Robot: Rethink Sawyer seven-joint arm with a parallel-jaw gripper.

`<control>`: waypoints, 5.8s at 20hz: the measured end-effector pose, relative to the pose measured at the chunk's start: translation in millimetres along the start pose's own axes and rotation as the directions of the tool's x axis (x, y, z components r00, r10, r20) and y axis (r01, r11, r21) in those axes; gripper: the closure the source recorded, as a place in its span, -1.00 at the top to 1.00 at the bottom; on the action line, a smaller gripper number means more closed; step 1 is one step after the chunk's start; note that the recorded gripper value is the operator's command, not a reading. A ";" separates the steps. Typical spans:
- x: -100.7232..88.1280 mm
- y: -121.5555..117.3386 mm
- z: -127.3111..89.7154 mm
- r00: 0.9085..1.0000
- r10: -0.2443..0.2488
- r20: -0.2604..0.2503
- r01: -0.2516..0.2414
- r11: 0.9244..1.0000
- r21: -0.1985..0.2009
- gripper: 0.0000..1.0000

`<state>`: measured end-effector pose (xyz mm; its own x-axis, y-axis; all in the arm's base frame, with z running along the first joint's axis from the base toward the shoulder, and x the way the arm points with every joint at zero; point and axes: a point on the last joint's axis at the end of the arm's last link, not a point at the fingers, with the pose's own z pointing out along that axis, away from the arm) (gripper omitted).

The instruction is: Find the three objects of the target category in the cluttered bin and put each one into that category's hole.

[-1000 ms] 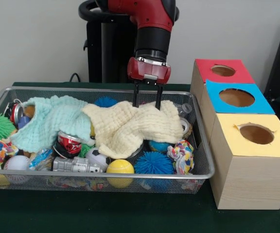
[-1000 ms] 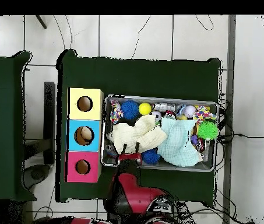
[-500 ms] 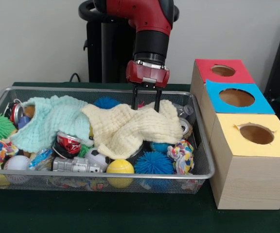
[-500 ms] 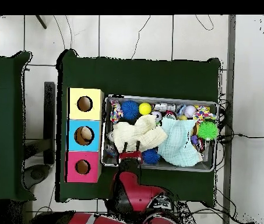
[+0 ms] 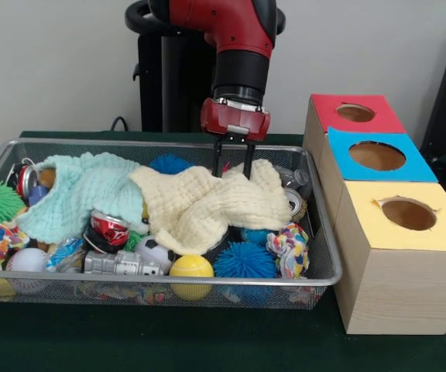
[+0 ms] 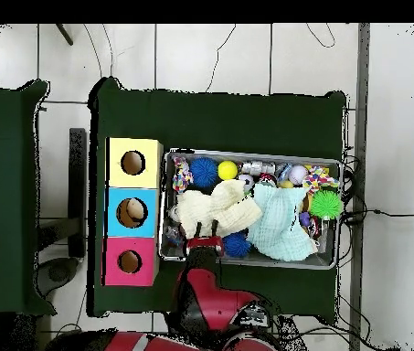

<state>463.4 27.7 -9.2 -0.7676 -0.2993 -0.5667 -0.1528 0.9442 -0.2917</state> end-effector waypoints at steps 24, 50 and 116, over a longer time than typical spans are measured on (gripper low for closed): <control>-28.5 -19.0 -13.6 0.998 -0.009 0.062 0.008 1.000 0.018 -1.00; -122.6 13.4 -185.3 0.999 -0.042 0.017 0.042 0.999 0.010 -1.00; 16.2 49.7 -138.9 0.886 -0.091 -0.455 0.089 0.996 -0.026 1.00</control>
<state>356.9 88.8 74.1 -0.9493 -0.2887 -0.1249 -0.2367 0.9171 -0.3208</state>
